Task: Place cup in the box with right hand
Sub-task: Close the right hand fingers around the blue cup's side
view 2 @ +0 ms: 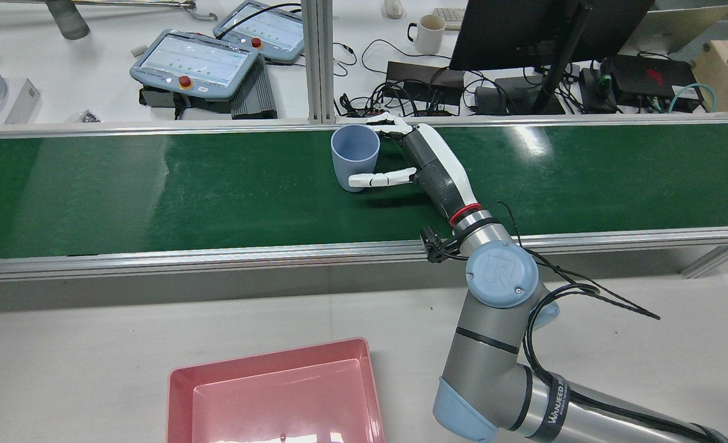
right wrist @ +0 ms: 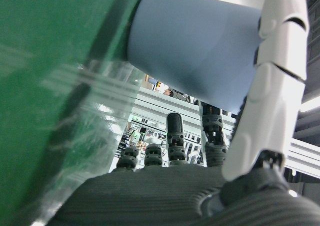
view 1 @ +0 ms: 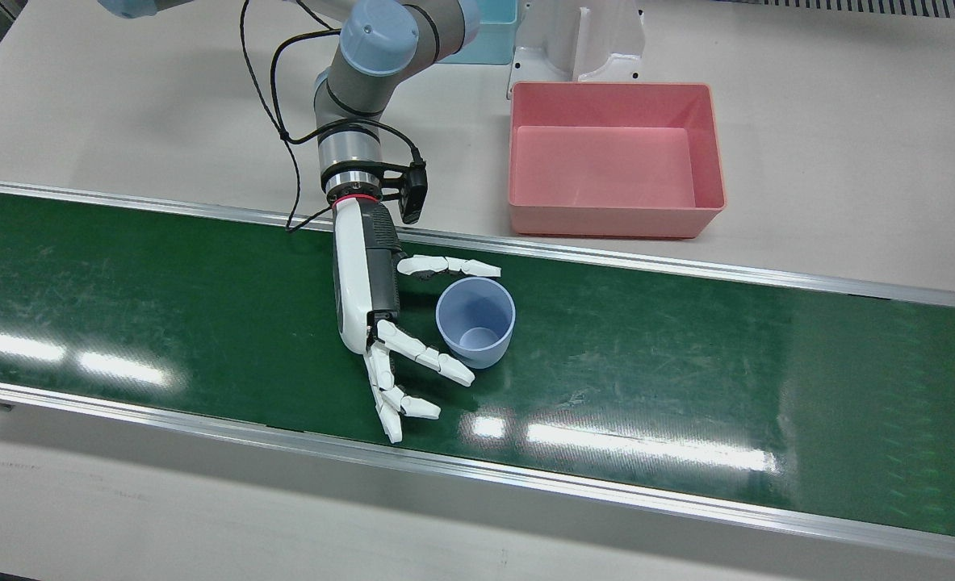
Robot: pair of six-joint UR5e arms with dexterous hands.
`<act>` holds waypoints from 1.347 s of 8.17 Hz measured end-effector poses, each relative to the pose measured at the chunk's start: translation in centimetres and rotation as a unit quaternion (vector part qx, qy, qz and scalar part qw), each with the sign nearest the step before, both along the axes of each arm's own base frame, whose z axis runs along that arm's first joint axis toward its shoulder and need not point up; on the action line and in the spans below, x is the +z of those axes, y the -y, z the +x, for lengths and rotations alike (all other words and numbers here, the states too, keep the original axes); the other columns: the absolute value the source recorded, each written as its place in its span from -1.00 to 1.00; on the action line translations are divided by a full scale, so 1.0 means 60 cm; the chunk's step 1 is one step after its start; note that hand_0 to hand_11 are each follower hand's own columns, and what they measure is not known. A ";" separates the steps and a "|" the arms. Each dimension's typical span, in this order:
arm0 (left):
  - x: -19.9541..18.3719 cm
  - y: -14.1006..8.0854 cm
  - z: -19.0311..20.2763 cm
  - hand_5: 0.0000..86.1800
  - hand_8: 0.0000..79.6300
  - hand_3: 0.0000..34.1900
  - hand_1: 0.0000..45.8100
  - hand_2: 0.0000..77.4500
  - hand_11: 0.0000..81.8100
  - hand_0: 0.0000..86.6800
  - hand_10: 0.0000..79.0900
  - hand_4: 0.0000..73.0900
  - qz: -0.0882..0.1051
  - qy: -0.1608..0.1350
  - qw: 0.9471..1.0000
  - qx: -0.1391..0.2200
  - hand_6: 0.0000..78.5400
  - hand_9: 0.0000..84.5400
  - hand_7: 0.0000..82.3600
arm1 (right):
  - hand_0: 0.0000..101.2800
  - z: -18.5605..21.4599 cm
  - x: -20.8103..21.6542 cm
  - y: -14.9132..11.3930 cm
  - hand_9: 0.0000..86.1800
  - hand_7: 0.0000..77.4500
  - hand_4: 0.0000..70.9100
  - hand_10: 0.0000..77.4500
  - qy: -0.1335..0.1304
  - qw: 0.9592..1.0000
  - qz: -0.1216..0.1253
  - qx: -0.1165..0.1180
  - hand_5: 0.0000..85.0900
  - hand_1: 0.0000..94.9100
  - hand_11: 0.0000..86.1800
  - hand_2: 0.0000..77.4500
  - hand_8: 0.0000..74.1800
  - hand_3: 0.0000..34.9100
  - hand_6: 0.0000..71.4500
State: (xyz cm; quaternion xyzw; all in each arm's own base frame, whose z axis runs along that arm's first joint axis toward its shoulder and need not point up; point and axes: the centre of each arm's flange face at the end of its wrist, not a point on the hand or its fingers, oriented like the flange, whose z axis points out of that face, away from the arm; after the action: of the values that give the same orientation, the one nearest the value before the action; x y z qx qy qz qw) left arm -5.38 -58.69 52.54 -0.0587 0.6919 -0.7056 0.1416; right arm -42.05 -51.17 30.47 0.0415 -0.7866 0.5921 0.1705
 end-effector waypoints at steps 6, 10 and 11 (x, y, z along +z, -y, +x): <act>0.000 0.000 0.000 -1.00 -1.00 -1.00 -0.98 -0.99 -1.00 -1.00 -1.00 -1.00 0.000 0.000 1.000 0.000 -1.00 -0.99 -1.00 | 0.04 0.000 -0.001 0.000 -0.75 -0.07 -0.29 -0.89 0.001 1.000 0.000 0.000 -0.88 -0.66 -0.80 -0.69 -0.93 -0.99 -0.80; 0.000 0.000 0.000 -1.00 -1.00 -1.00 -0.98 -0.99 -1.00 -1.00 -1.00 -1.00 0.000 0.000 1.000 0.000 -1.00 -0.99 -1.00 | 0.04 0.001 -0.001 0.001 -0.75 -0.07 -0.29 -0.89 0.001 1.000 0.000 0.001 -0.88 -0.66 -0.80 -0.66 -0.93 -0.99 -0.79; 0.000 0.000 0.000 -1.00 -1.00 -1.00 -0.98 -0.99 -1.00 -1.00 -1.00 -1.00 0.000 0.000 1.000 0.000 -1.00 -0.99 -1.00 | 0.04 0.001 -0.001 0.001 -0.73 -0.04 -0.26 -0.89 0.000 1.000 0.000 0.002 -0.88 -0.66 -0.80 -0.68 -0.93 -0.98 -0.79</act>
State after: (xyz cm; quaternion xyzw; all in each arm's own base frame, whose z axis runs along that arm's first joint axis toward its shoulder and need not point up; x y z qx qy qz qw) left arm -5.38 -58.69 52.54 -0.0588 0.6919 -0.7055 0.1418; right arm -41.99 -51.25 30.41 0.0425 -0.7865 0.5925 0.1691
